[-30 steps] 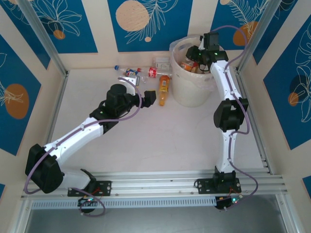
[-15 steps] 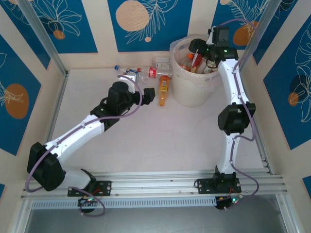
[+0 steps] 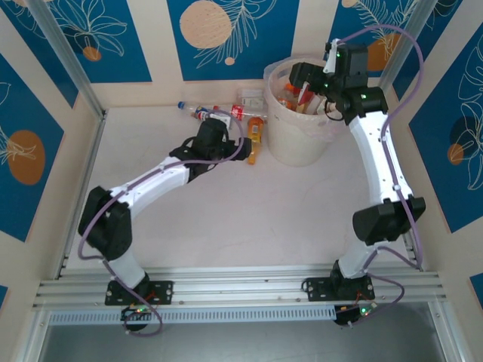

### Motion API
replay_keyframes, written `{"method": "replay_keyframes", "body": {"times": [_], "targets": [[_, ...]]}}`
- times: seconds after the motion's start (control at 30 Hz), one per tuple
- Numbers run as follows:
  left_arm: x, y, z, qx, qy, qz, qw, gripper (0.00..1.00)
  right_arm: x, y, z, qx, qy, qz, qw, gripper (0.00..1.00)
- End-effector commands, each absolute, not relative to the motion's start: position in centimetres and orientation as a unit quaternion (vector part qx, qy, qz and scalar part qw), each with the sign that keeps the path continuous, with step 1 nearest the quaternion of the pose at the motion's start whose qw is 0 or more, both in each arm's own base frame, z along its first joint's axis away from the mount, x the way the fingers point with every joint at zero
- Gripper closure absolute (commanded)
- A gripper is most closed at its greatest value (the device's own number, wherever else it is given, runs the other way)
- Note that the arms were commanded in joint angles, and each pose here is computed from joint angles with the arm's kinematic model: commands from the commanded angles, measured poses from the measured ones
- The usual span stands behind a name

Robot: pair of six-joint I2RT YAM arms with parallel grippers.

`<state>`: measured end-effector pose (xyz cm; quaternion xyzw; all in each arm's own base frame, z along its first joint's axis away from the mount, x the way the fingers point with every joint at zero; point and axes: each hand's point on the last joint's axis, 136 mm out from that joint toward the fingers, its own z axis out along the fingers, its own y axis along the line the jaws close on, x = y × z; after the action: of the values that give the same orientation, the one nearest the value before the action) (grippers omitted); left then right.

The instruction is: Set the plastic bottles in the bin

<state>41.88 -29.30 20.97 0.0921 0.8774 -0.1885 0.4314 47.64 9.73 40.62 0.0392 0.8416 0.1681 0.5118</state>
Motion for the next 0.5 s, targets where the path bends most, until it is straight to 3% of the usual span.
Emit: {"method": "replay_keyframes", "body": {"times": [0.0, 0.47], "targets": [[42.0, -30.2, 18.3, 0.087, 0.899, -0.181, 0.389, 0.02, 45.5, 8.8, 42.4, 0.037, 0.824, 0.139, 0.548, 0.01], [43.0, -35.1, 8.5, 0.095, 0.933, -0.206, 0.279, 0.22, 38.9, 8.2, 43.3, 0.043, 0.796, 0.148, 0.586, 0.01]]}}
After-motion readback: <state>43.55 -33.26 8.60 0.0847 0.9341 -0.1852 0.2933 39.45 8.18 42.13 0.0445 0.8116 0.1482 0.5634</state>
